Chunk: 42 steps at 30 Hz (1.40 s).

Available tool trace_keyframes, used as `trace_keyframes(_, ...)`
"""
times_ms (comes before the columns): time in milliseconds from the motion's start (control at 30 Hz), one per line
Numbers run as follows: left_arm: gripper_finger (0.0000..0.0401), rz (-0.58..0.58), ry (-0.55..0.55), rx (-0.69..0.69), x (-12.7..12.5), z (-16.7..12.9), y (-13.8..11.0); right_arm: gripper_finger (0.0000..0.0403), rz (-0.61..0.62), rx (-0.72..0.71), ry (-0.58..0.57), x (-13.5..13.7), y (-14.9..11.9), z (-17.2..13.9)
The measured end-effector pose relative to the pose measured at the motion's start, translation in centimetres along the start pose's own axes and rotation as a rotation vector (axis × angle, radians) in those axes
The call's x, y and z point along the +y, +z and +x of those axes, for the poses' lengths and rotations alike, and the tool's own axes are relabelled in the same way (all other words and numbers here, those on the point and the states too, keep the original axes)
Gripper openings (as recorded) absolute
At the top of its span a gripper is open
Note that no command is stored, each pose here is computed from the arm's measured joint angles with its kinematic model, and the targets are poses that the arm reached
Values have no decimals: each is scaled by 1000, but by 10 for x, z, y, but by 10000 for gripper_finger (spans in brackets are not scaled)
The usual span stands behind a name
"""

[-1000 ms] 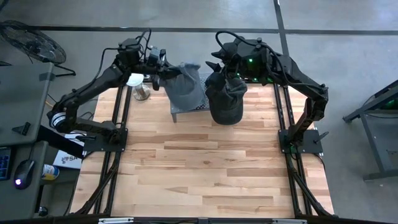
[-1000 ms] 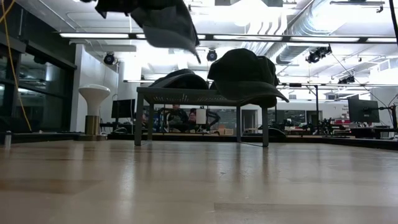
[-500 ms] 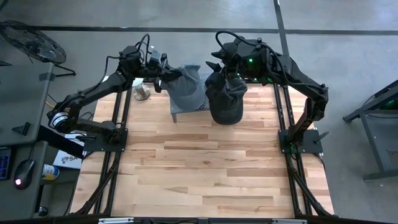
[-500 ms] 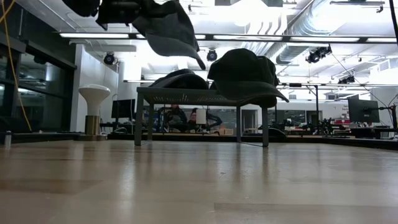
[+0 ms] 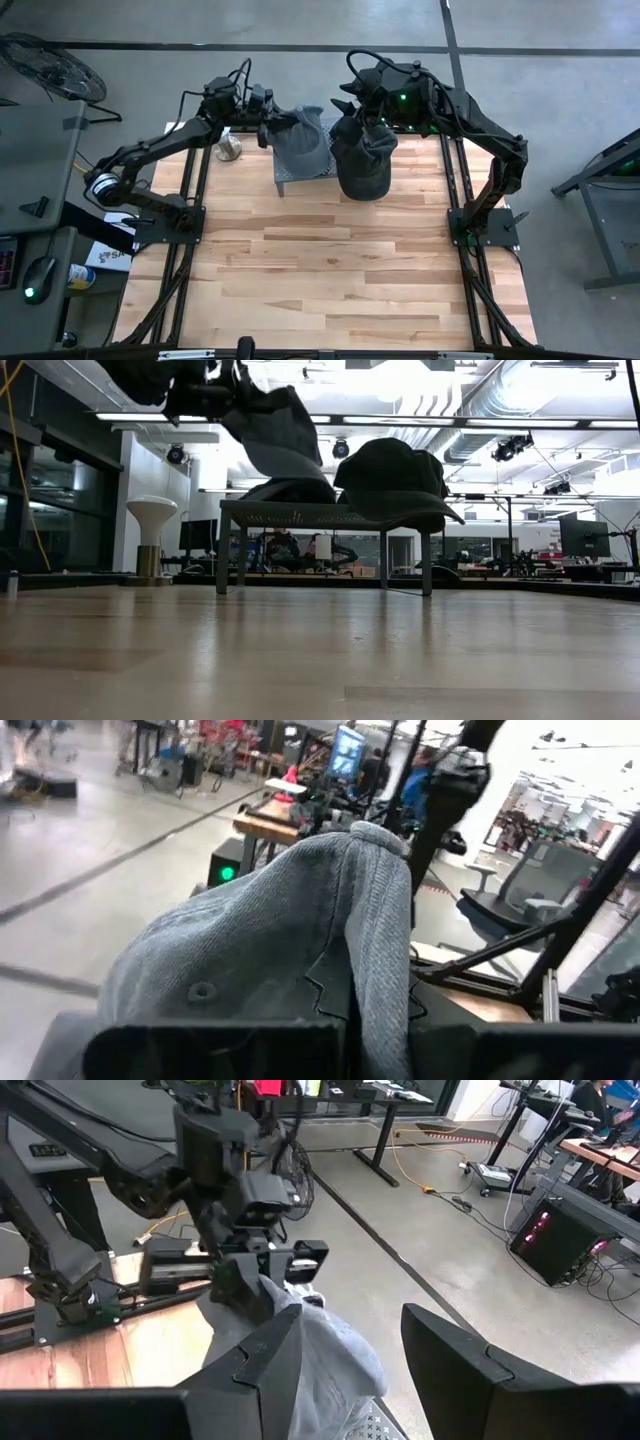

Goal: Pick & Place hat
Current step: Stack the gray cap on top of the other gray cap on the shelf

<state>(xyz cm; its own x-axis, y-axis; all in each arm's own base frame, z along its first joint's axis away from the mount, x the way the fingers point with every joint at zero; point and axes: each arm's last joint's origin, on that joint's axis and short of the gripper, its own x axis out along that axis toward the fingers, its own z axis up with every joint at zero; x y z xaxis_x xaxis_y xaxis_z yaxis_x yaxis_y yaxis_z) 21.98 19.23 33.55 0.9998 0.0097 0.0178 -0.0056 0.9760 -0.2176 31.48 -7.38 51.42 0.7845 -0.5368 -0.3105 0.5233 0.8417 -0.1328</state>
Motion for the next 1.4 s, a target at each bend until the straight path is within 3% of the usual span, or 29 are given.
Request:
trace_keyframes(433,5,-88,111,52,29,-19,-8,165,0,1,0,0,0,0)
trace_keyframes(833,10,-161,127,131,47,-9,-31,165,1,2,-12,-2,0,1)
trace_keyframes(1167,12,-141,327,220,53,-12,-44,165,0,17,-14,-2,-2,1)
trace_keyframes(1300,17,-116,335,229,53,-12,-44,165,-1,32,-14,-2,-3,1)
trace_keyframes(1400,43,-101,334,232,53,-12,-44,165,-2,41,-14,-2,-4,1)
